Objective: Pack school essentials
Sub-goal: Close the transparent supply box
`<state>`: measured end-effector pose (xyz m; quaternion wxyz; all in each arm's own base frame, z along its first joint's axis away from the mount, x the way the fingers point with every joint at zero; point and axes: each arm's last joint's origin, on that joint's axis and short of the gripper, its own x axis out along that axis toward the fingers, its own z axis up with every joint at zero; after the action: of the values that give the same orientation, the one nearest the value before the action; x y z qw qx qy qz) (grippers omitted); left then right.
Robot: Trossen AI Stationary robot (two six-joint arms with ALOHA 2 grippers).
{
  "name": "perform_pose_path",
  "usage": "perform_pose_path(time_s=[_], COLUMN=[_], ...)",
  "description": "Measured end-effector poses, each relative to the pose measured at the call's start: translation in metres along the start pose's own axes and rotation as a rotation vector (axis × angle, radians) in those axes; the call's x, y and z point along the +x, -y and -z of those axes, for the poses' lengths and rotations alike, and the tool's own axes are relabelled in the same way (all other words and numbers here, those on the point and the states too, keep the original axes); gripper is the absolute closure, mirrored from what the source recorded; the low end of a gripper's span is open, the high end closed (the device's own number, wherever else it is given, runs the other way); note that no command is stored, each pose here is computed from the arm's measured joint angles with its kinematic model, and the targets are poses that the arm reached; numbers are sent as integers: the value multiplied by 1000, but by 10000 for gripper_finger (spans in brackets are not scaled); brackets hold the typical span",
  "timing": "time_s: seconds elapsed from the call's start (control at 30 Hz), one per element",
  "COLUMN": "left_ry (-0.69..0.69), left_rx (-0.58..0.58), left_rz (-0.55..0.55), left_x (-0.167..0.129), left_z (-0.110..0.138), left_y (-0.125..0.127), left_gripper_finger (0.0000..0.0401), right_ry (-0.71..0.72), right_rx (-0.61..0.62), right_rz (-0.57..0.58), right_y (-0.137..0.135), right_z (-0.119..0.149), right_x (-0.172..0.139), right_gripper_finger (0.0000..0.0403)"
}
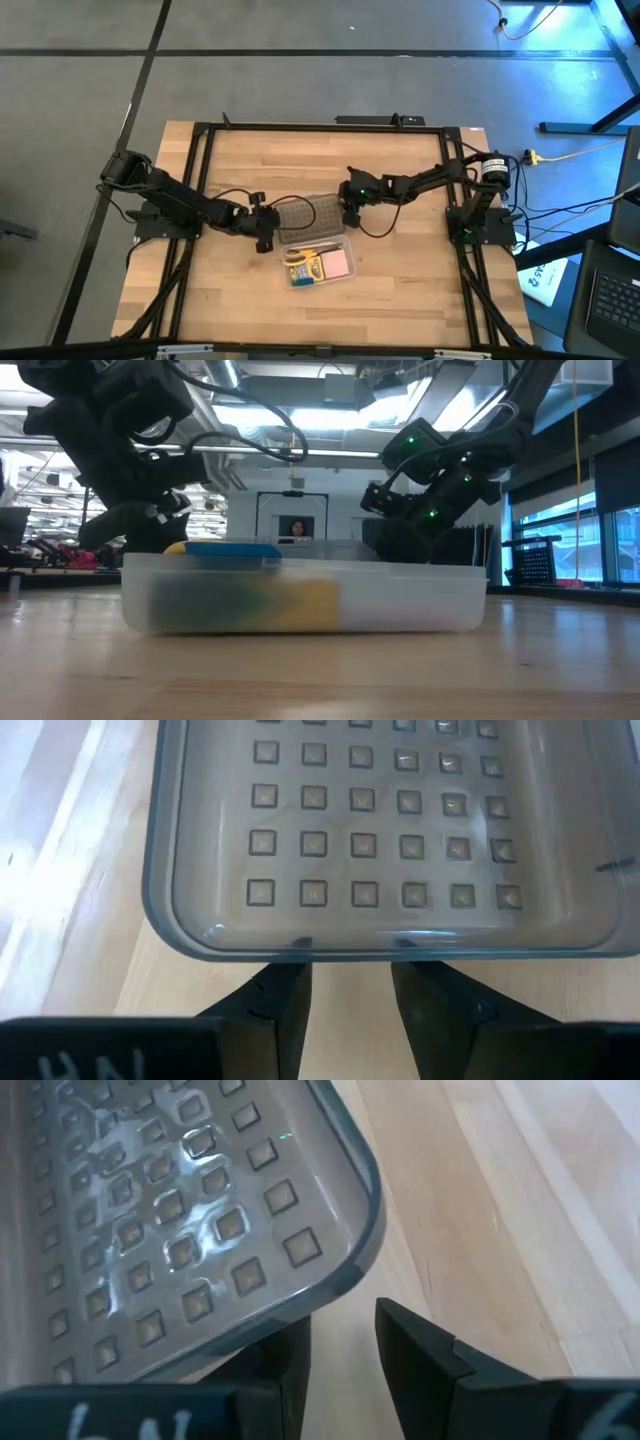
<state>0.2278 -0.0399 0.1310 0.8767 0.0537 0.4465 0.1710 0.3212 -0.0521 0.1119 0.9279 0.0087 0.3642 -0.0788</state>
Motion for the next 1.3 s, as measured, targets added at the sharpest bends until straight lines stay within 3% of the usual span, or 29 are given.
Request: perform_pose_path(time_s=[0.2,0.63,0.97,1.3], left_ry=[16,54,62,67], left_rx=[18,168,177,209], left_rz=[-22,-14,-22,-25], left_x=[-2,-11,-12,-14], left_z=[0,-6,-7,-6], left_y=[3,14,15,18], left_gripper_finger=[266,266,266,266], right_ry=[23,24,119,95], right_rx=[-53,-123,-166,-199], right_rz=[-18,-18,-8,-62], right_y=[-7,-8,-7,-9], right_z=[-3,-4,-26,-25], right_x=[-1,-3,-30,-32], right_gripper_finger=[285,285,285,285])
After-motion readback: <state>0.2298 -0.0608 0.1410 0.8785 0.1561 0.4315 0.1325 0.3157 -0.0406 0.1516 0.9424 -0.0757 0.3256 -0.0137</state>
